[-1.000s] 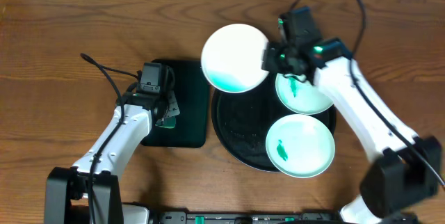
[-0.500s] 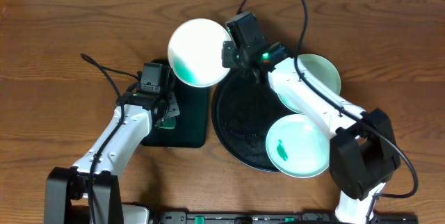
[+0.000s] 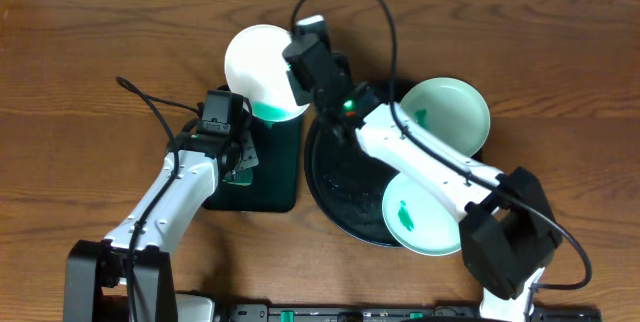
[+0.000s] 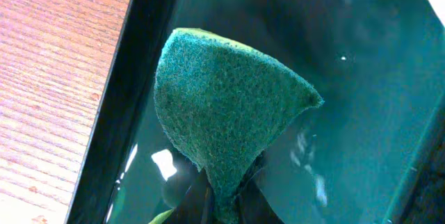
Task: Clean dirty plates on tray and stack at the side
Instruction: 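Lift the white plate up off the round tray with the right gripper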
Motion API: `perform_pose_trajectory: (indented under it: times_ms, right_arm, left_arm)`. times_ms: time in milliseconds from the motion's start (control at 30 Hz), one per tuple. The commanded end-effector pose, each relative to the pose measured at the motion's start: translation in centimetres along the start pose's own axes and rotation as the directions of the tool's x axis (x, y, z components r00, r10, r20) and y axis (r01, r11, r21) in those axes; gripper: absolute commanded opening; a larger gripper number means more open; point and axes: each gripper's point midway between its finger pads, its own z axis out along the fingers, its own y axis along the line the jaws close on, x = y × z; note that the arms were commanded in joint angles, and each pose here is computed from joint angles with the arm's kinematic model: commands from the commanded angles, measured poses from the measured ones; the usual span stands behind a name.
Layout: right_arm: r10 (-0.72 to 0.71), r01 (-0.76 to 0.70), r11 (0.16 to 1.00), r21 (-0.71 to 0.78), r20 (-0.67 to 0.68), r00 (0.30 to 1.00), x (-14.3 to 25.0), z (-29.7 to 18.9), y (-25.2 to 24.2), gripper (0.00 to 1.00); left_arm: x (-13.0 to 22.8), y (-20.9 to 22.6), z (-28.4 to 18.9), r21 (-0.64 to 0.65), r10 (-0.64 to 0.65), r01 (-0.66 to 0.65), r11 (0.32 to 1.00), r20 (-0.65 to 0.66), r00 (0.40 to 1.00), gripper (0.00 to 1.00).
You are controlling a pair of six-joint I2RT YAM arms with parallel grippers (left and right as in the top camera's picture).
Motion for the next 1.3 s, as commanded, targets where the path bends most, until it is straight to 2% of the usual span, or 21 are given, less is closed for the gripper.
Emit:
perform_pose_trajectory:
  times_ms: [0,233,433,767,900,1267]
  right_arm:
    - [-0.159,0.151,0.982,0.110,0.073,0.985,-2.5,-1.2,-0.5,0.01]
    - [-0.256,0.222,0.951,0.218,0.146,0.956,-4.9,-3.7,-0.2,0.01]
    - [-0.311,0.256,0.935,0.247,0.219,0.925,-7.4,-6.6,0.5,0.01]
    - [-0.249,0.179,0.959,0.218,0.354,0.902,-11.7,-12.9,-0.2,0.01]
    - [-0.263,0.194,0.958,0.210,0.377,0.888,-12.4,-14.5,0.1,0.01]
    - [-0.316,0.252,0.944,0.213,0.365,0.876,-11.9,-14.6,1.2,0.01]
  left_arm:
    - [0.5,0.5,0.1,-0.019,0.010,-0.010,1.000,-0.003,1.000,0.07]
    - [0.5,0.5,0.1,-0.019,0.010,-0.010,1.000,-0.003,1.000,0.08]
    - [0.5,0.5,0.1,-0.019,0.010,-0.010,1.000,-0.003,1.000,0.08]
    - [0.4,0.5,0.1,-0.019,0.009,-0.009,1.000,-0.003,1.000,0.08]
    - [0.4,0.5,0.1,-0.019,0.009,-0.009,1.000,-0.003,1.000,0.08]
    - [0.4,0.5,0.1,-0.019,0.009,-0.009,1.000,-0.003,1.000,0.08]
